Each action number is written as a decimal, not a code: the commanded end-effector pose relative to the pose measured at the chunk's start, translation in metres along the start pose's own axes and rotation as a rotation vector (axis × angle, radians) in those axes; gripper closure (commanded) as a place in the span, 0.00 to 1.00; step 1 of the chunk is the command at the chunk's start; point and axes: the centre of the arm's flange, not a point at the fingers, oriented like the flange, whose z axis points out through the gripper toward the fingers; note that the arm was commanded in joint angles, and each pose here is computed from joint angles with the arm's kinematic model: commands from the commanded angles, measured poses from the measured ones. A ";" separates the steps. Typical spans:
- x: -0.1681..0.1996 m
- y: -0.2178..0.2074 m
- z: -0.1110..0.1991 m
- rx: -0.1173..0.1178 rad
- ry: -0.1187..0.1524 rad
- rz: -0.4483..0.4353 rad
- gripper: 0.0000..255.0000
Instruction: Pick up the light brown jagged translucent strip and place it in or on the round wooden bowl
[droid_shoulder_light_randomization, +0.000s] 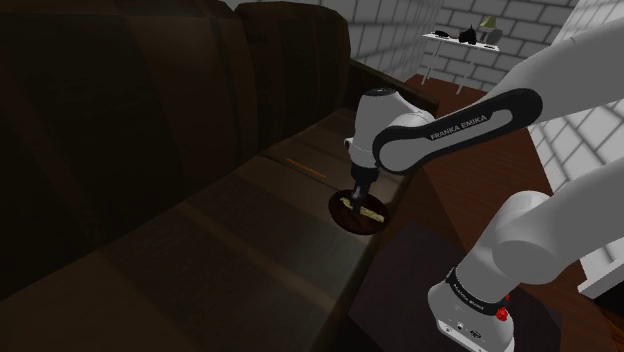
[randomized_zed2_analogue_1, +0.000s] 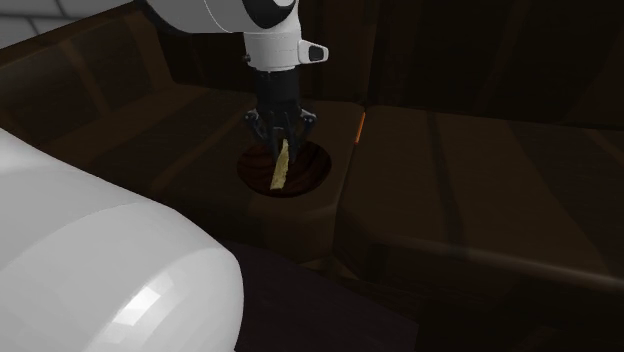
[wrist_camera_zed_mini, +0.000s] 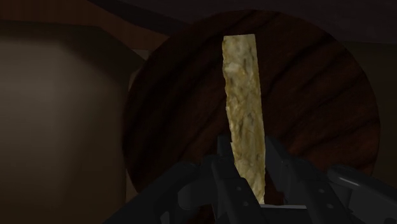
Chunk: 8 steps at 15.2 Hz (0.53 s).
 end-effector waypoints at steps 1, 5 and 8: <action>0.000 -0.001 0.002 0.000 0.001 0.000 1.00; 0.000 -0.001 0.002 0.000 0.001 0.000 1.00; 0.000 -0.001 0.002 0.000 0.001 0.000 0.00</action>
